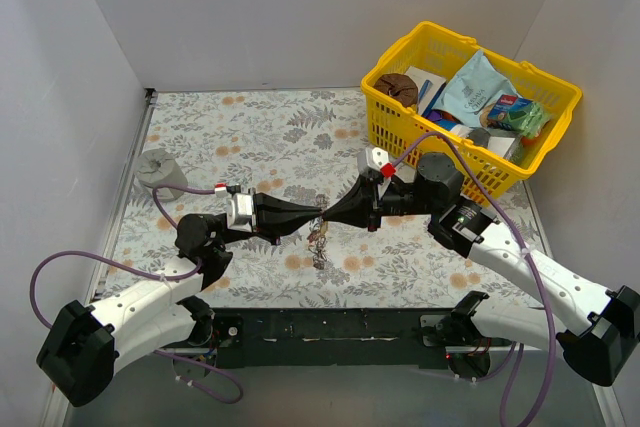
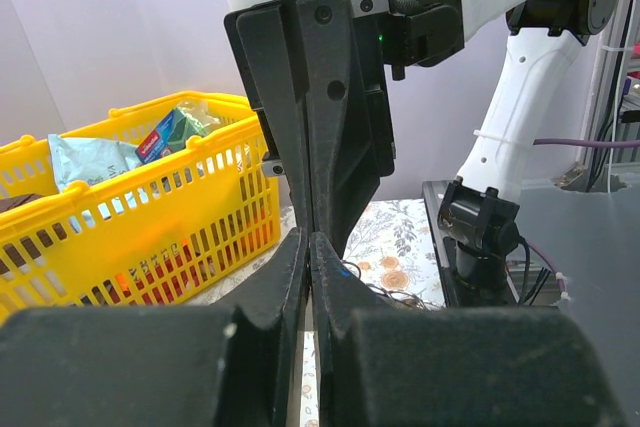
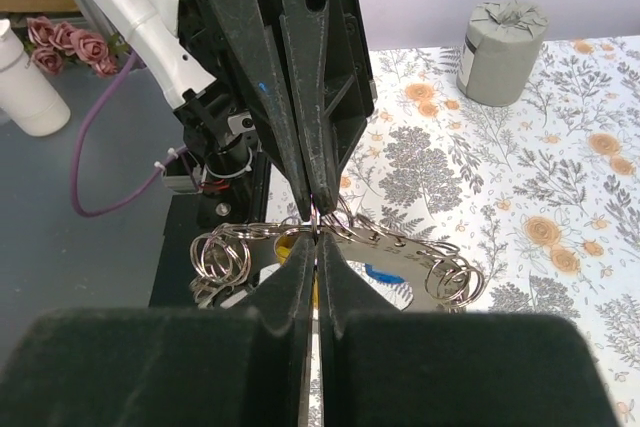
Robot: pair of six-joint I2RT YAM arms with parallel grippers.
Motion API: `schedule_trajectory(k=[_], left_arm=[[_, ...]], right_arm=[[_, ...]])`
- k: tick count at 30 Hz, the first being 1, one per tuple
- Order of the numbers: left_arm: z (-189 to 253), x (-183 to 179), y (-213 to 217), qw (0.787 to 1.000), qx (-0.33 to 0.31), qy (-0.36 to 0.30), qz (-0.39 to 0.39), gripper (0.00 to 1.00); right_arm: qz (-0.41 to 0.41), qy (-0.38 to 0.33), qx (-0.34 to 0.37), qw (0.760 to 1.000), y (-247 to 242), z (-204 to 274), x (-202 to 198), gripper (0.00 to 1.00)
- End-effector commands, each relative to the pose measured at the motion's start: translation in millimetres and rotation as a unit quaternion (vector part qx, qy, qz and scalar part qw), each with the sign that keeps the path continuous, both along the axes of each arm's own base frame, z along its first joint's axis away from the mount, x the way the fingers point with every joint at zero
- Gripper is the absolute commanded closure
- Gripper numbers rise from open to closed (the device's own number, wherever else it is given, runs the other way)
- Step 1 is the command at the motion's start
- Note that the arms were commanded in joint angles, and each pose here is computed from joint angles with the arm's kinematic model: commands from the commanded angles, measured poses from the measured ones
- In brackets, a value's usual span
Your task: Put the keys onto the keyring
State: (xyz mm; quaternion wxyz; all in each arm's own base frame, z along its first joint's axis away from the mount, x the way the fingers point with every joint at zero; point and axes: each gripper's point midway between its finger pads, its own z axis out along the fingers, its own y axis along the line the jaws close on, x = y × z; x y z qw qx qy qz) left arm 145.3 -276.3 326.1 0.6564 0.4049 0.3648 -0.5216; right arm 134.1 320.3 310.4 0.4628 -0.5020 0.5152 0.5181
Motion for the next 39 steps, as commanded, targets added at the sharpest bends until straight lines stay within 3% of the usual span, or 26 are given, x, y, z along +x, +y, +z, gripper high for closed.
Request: schedule_trajectory(k=[1, 20, 24, 28, 39], left_arm=[[24.2, -8.4, 3.9, 0.999, -0.025, -0.036, -0.006, 1.0], [18.1, -9.7, 3.4, 1.0, -0.01, -0.027, -0.009, 1.0], [12.7, -3.8, 0.5, 0.999, 0.031, -0.043, 0.006, 0.75], [0.9, 3.8, -1.1, 0.996, 0.082, -0.029, 0.021, 0.57], [-30.1, 21.2, -17.6, 0.972, 0.236, 0.009, -0.013, 0.54]], right_arm=[[0.0, -0.013, 0.025, 1.0, 1.2, 13.6, -0.7, 0.98], [-0.004, -0.006, 0.027, 1.0, 2.5, 13.6, 1.0, 0.99], [-0.02, -0.019, 0.003, 1.0, -1.1, 8.7, 5.5, 0.99], [-0.034, -0.035, -0.035, 0.998, -7.6, 2.1, 10.5, 0.99], [-0.019, -0.026, -0.159, 0.987, -10.3, -24.0, 22.2, 0.99]])
